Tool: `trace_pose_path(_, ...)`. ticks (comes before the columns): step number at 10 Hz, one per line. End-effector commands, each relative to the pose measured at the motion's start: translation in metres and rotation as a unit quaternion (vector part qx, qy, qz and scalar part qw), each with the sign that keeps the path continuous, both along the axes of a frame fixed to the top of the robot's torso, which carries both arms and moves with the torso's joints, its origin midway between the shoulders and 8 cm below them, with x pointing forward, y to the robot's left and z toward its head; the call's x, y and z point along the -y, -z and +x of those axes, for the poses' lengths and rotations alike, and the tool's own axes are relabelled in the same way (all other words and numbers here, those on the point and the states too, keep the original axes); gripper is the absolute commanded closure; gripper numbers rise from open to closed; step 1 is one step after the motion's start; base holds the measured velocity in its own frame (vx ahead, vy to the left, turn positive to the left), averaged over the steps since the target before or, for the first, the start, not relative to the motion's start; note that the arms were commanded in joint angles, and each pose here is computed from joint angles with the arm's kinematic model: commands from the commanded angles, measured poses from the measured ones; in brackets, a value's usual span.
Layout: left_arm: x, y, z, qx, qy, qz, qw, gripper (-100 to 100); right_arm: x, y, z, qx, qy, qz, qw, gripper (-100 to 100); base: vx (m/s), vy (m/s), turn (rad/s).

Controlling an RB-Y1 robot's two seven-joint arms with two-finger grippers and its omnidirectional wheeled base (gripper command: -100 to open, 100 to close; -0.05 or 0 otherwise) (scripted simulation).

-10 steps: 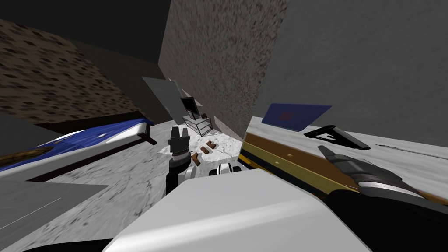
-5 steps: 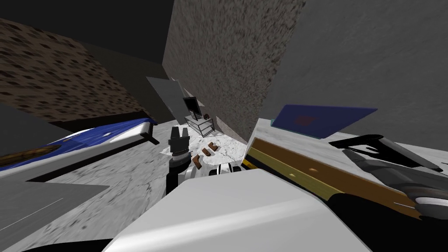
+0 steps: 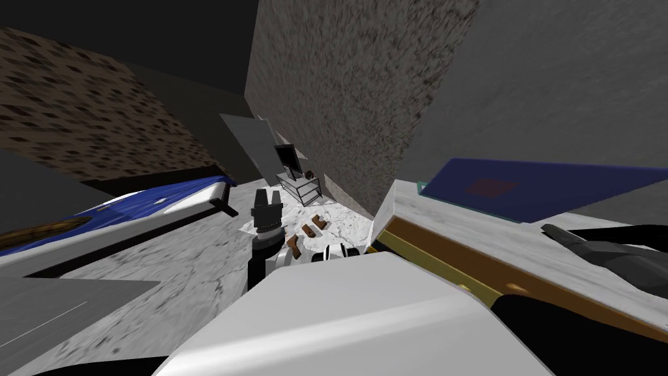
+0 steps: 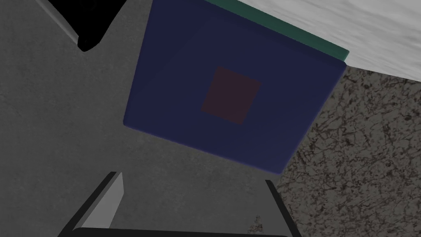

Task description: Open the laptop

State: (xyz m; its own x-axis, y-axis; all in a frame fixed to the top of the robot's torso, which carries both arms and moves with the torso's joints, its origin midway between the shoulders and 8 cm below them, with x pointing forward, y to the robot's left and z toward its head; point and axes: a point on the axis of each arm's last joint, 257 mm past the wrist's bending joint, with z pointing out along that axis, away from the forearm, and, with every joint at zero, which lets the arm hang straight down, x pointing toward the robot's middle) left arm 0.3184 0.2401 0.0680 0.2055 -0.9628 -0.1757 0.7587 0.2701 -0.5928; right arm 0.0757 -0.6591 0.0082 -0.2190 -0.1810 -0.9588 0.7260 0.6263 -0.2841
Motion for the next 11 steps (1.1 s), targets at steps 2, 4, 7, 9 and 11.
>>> trace_pose_path(2,0.0,0.0,0.0,0.0,0.0,0.0,1.0,0,0.012,-0.029,-0.012,-0.061,0.013,-0.052,0.9967,-100,0.23,0.019,0.052)
trace_pose_path(4,0.0,0.0,0.0,0.0,0.0,0.0,1.0,0,0.016,-0.04,-0.013,-0.087,0.016,-0.073,0.9934,-100,0.155,0.004,0.021)
trace_pose_path(7,0.0,0.0,0.0,0.0,0.0,0.0,1.0,0,0.022,-0.06,-0.011,-0.133,0.017,-0.111,0.9848,-100,0.185,-0.012,0.027)
trace_pose_path(9,0.0,0.0,0.0,0.0,0.0,0.0,1.0,0,0.027,-0.074,-0.005,-0.171,0.014,-0.142,0.9749,-100,0.189,-0.033,0.021)
trace_pose_path(11,0.0,0.0,0.0,0.0,0.0,0.0,1.0,0,0.029,-0.084,0.002,-0.202,0.01,-0.165,0.9653,-100,0.236,-0.032,0.016)
